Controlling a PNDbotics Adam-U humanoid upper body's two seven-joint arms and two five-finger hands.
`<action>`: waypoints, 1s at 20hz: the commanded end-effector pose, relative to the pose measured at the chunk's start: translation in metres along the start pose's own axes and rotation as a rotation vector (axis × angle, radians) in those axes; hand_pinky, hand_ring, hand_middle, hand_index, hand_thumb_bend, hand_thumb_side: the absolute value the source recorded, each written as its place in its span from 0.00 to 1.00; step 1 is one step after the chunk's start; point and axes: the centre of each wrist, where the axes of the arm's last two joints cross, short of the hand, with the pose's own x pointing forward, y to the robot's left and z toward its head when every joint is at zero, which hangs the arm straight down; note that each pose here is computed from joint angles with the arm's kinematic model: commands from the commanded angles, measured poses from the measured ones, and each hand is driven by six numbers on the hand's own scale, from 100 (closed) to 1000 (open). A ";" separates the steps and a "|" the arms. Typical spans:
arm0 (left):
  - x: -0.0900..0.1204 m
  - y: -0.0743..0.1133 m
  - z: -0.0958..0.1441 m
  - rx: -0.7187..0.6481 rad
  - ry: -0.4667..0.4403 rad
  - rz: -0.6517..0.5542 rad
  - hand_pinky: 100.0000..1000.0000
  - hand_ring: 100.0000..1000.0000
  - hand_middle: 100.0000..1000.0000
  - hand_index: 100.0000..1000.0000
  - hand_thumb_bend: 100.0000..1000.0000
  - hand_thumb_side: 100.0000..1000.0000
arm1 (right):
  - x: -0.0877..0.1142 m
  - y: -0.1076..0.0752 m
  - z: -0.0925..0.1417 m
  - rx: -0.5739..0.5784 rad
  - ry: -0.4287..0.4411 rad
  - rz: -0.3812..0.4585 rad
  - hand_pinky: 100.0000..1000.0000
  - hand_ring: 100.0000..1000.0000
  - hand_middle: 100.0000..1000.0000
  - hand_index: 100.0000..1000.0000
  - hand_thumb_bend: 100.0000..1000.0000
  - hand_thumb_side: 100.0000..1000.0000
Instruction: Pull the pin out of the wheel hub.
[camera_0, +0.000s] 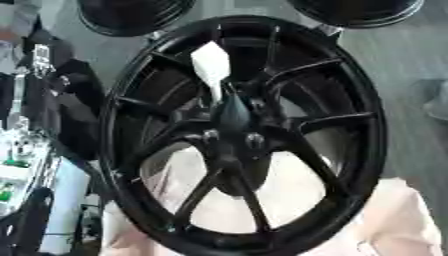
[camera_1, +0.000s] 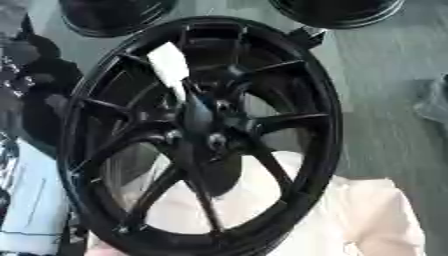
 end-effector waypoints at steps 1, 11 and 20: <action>0.010 0.003 -0.005 -0.004 -0.037 -0.021 0.54 0.81 0.62 0.65 0.15 0.68 | 0.012 -0.001 -0.005 0.014 -0.038 0.021 0.76 0.70 0.61 0.76 0.00 0.60; 0.018 0.001 -0.010 -0.011 -0.067 -0.018 0.54 0.82 0.63 0.65 0.15 0.67 | 0.013 -0.002 -0.007 0.015 -0.042 0.023 0.76 0.71 0.61 0.76 0.00 0.60; 0.081 0.008 -0.038 -0.149 -0.262 -0.140 0.55 0.82 0.64 0.66 0.13 0.56 | 0.013 -0.004 -0.006 0.013 -0.036 0.030 0.76 0.71 0.61 0.76 0.00 0.60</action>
